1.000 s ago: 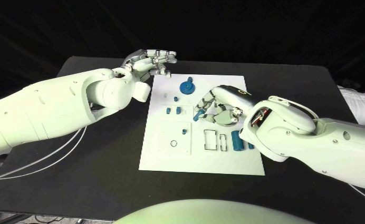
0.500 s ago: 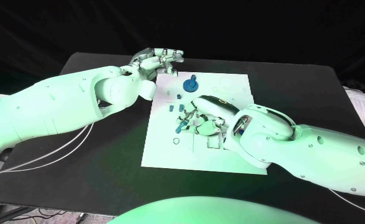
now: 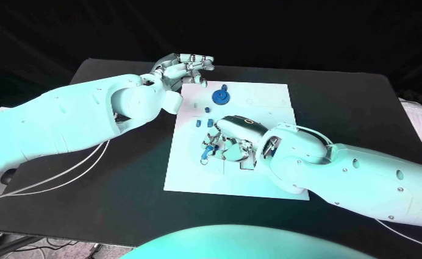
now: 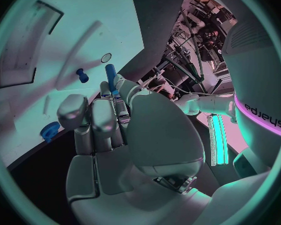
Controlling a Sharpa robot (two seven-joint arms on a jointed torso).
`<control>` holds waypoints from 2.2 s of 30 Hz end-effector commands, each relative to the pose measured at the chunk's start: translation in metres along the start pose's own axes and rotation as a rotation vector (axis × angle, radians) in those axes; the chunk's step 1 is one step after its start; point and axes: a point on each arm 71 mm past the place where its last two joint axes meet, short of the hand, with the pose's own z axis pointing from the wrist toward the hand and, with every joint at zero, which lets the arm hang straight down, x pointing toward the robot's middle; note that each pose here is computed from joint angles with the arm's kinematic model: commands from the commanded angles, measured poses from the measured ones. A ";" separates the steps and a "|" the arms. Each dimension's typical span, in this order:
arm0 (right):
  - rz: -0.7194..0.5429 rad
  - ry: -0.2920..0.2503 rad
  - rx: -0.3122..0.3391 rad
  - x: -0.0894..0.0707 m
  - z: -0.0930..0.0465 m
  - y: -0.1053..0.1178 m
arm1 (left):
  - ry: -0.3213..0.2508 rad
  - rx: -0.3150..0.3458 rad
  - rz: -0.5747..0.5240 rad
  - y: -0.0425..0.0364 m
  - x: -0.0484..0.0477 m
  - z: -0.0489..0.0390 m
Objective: Assemble the parts on the task board
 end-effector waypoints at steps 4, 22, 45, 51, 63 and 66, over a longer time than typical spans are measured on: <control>-0.080 0.032 0.026 0.005 0.002 -0.001 | 0.024 0.005 -0.003 -0.0003 0.0033 0.0008; -0.110 0.081 0.032 0.014 0.007 0.002 | 0.024 0.003 -0.003 -0.0002 0.0032 0.0006; -0.104 0.068 0.013 0.016 0.006 0.006 | 0.025 -0.003 -0.001 0.0003 0.0021 0.0010; -0.116 0.064 0.014 0.016 0.004 0.006 | 0.025 -0.004 -0.001 0.0003 0.0016 0.0008; -0.162 0.017 0.041 0.013 0.003 0.005 | 0.024 -0.005 0.000 0.0003 0.0010 0.0005; -0.166 0.015 0.044 0.013 0.003 0.006 | 0.023 -0.005 0.000 0.0002 0.0008 0.0004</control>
